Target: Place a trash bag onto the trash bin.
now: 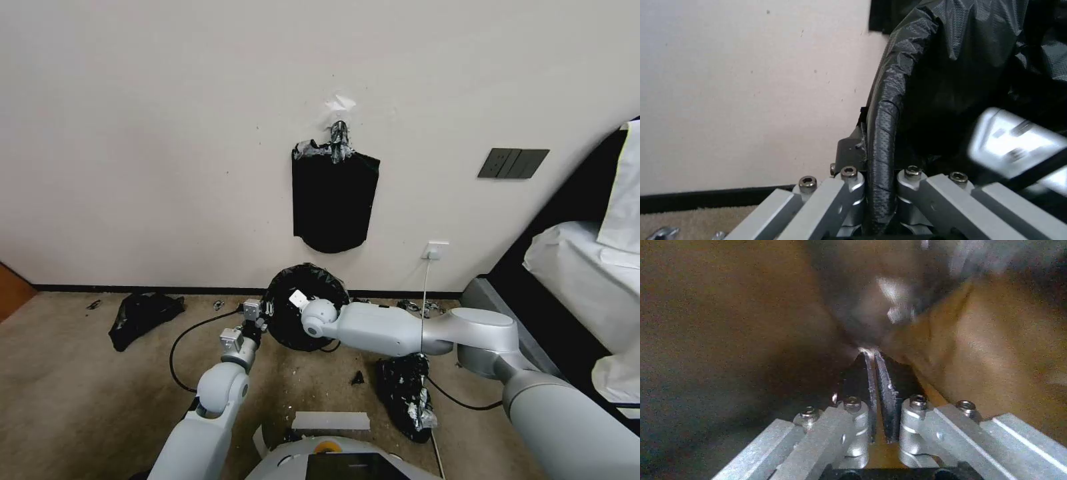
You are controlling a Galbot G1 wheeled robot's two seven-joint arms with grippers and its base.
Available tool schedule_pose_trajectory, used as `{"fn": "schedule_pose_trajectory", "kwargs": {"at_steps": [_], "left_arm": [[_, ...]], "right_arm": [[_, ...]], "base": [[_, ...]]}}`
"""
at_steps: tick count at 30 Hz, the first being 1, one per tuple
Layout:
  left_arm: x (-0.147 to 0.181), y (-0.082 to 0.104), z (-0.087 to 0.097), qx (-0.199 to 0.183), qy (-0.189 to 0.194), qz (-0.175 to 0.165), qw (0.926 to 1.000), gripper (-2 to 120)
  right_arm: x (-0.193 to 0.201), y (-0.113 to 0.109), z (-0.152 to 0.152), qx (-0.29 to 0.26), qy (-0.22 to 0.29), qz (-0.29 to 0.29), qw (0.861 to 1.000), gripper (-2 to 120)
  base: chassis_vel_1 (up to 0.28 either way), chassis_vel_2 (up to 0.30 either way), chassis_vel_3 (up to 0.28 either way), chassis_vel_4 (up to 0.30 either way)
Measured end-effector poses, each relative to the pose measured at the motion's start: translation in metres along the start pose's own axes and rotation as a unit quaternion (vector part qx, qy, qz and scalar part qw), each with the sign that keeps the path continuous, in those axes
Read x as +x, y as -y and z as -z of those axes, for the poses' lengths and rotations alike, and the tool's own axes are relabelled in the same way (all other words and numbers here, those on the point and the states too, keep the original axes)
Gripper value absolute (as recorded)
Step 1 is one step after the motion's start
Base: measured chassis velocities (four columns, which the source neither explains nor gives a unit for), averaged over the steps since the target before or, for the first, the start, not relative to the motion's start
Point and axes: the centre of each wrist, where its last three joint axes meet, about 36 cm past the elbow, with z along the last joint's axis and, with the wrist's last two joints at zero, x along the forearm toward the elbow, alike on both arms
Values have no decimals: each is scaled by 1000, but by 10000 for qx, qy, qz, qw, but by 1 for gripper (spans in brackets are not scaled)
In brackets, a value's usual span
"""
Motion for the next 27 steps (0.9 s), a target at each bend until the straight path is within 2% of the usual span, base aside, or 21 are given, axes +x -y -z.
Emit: {"fn": "schedule_pose_trajectory", "kwargs": {"at_steps": [7,10,11,17,20,27], "left_arm": [[-8,-7,-1,439,-142,208,9987,2],[-8,-9,-1,500,-164,243,9983,2],[-9,-13,1,705,-265,321,9966,2],[-12,-17,6,1021,-440,491,9926,2],[-13,-19,11,1264,-639,613,9880,2],[-13,-18,21,1643,-936,678,9796,2]], "right_arm": [[38,6,9,12,429,78,9990,6],[45,7,11,6,520,83,9986,6],[68,14,12,-16,782,100,9969,6],[113,23,12,-180,1290,216,9912,6],[134,30,10,-268,1818,137,9829,6],[133,44,1,-538,2668,-92,9622,7]], "base": [[0,0,0,0],[0,0,0,0],[0,0,0,0],[0,0,0,0],[0,0,0,0],[0,0,0,0]]}}
